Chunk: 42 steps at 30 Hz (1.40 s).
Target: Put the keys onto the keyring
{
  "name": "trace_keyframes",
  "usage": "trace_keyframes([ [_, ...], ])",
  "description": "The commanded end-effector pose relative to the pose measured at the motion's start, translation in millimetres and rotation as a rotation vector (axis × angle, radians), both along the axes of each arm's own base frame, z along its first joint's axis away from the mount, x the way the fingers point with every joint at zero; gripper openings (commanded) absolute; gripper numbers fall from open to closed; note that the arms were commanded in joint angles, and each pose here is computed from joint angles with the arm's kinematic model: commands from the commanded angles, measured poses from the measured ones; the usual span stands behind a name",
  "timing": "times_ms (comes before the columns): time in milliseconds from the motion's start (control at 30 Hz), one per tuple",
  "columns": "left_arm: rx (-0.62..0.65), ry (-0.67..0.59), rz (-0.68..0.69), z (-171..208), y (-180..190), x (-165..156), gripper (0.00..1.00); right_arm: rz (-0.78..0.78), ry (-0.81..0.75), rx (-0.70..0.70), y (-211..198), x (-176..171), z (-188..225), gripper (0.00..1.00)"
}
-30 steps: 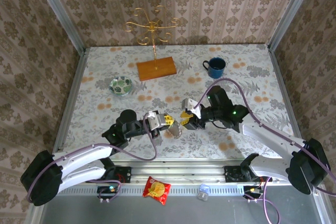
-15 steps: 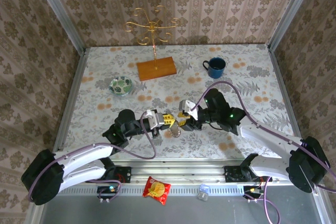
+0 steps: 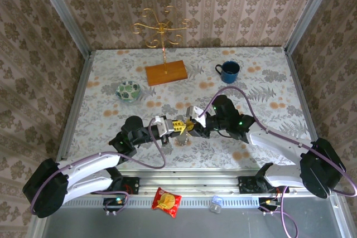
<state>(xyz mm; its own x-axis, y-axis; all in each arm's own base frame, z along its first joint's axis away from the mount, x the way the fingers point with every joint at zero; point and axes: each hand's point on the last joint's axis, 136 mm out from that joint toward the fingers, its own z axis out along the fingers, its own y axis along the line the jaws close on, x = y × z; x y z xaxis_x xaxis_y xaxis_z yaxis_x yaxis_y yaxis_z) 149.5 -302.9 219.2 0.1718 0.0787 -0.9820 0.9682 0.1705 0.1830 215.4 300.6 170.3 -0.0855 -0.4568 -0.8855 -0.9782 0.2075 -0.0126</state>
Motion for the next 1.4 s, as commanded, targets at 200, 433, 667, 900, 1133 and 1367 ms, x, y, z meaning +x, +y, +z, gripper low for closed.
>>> trace_keyframes([
  [200, -0.048, -0.041, 0.019, 17.6, 4.4, 1.5, 0.0, -0.021, -0.069, -0.058, -9.9, 0.8, 4.0, 0.02],
  [433, -0.055, -0.044, 0.026, 18.8, 6.6, 1.4, 0.0, -0.028, -0.087, -0.076, -13.3, 2.2, 2.9, 0.0],
  [667, -0.041, -0.03, 0.042, 11.9, 9.5, 3.4, 0.0, -0.065, -0.17, -0.094, -22.7, 6.9, 16.8, 0.0],
  [900, -0.006, -0.01, 0.032, 2.2, 6.8, 4.3, 0.0, -0.063, -0.224, -0.111, -28.2, 6.4, 34.3, 0.0],
  [1133, 0.029, -0.003, 0.04, -5.9, 4.5, 8.3, 0.0, -0.086, -0.281, -0.126, -30.6, 13.9, 47.4, 0.0],
  [1367, 0.053, 0.001, 0.063, -11.0, 3.1, 14.5, 0.1, -0.056, -0.31, -0.144, -26.4, 10.1, 62.6, 0.0],
])
